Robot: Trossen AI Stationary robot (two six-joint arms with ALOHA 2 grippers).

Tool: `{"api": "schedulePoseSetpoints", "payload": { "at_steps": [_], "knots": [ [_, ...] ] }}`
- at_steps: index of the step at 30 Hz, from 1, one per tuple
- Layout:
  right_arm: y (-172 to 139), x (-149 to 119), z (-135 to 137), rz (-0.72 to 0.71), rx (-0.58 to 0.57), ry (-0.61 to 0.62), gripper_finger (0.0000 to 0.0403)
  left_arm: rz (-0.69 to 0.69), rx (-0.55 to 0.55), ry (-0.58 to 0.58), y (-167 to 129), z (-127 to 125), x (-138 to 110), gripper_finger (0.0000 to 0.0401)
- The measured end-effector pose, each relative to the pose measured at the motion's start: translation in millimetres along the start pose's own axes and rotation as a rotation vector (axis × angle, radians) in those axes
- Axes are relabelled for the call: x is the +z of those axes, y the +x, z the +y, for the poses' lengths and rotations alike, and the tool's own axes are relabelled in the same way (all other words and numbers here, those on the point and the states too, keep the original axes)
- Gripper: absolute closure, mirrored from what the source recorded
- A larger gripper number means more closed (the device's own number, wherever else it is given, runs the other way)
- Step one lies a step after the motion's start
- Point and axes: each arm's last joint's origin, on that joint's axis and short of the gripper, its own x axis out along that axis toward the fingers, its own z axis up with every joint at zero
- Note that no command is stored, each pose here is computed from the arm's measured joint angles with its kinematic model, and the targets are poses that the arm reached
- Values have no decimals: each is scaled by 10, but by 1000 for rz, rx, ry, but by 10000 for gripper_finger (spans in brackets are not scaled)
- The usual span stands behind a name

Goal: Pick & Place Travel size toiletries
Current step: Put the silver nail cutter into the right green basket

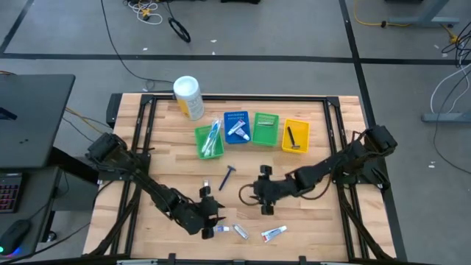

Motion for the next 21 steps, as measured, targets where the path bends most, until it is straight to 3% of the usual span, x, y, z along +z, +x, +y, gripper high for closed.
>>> {"api": "schedulePoseSetpoints", "payload": {
  "at_steps": [9, 13, 21],
  "knots": [
    [-129, -304, 232, 232, 33, -77, 212, 126, 181, -209, 88, 289, -65, 197],
    [-199, -437, 295, 343, 37, -101, 212, 167, 245, -228, 102, 387, -88, 197],
    [-354, -683, 204, 580, -145, -131, 212, 175, 242, -227, 114, 405, -79, 197]
  ]
}}
